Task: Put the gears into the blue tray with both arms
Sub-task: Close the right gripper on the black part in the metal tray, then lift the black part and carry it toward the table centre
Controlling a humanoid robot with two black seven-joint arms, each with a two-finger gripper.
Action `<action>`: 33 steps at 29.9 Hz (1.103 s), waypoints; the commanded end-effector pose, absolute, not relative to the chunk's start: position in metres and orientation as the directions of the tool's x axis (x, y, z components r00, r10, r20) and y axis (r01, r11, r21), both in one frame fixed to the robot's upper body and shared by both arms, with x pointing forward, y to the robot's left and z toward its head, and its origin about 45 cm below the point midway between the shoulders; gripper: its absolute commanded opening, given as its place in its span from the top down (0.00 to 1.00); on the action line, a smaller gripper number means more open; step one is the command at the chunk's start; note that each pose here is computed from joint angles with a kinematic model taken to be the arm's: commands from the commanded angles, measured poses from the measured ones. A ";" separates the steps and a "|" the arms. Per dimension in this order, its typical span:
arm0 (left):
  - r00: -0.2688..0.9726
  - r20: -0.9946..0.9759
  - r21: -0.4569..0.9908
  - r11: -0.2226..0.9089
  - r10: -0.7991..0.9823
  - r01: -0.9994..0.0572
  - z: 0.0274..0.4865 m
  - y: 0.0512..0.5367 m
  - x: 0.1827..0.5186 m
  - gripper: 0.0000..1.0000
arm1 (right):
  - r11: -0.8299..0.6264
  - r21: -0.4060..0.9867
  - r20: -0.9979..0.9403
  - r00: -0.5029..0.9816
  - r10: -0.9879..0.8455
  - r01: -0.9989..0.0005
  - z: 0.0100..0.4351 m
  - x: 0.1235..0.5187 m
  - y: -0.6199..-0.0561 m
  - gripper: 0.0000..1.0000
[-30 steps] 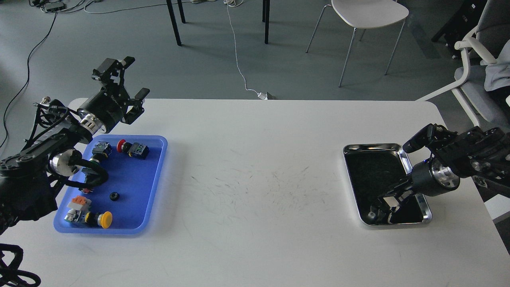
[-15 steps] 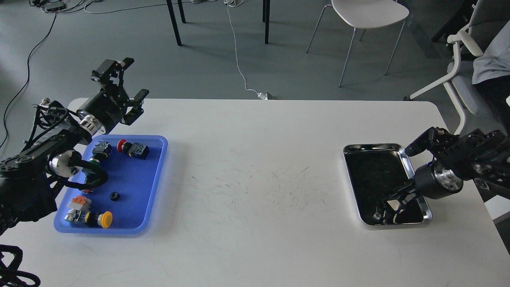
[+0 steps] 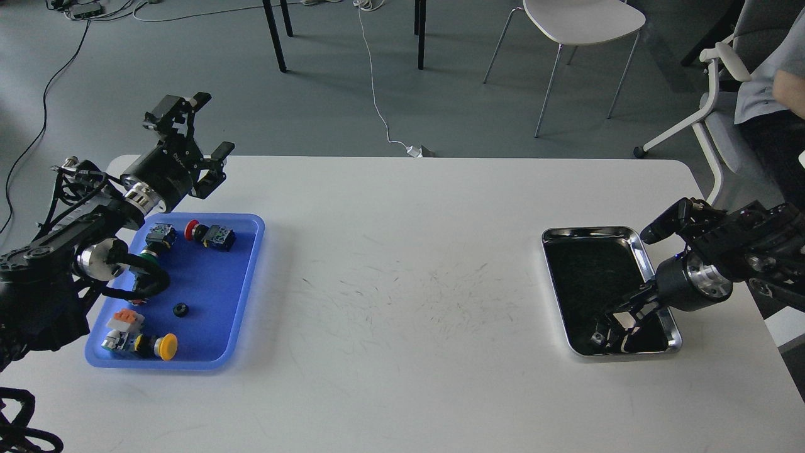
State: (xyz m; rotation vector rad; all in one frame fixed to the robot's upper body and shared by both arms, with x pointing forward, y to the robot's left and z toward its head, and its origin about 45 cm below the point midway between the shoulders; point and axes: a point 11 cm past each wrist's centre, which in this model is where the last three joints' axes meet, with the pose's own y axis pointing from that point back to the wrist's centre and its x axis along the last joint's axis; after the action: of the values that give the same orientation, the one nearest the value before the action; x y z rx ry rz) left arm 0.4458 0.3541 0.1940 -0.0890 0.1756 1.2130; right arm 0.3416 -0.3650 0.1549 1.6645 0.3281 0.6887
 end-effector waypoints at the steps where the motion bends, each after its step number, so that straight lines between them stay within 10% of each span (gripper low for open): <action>1: 0.338 -0.182 0.026 0.348 0.923 -0.937 0.194 0.355 0.446 0.01 | -0.218 0.962 0.260 0.779 0.571 -0.162 0.153 0.345 -0.361 0.51; 12: 0.335 -0.178 0.026 0.345 0.925 -0.938 0.195 0.357 0.446 0.01 | -0.220 0.964 0.254 0.777 0.575 -0.152 0.148 0.345 -0.356 0.53; 33: 0.334 -0.178 0.028 0.344 0.926 -0.939 0.194 0.358 0.445 0.01 | -0.219 0.960 0.271 0.764 0.585 -0.173 0.159 0.353 -0.354 0.97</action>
State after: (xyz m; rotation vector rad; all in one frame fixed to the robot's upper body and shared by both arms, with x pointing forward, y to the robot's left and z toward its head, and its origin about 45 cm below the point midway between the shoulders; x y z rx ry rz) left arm 0.4451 0.3579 0.1944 -0.0849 0.1727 1.2189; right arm 0.3472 -0.3525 0.1520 1.6641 0.3489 0.7078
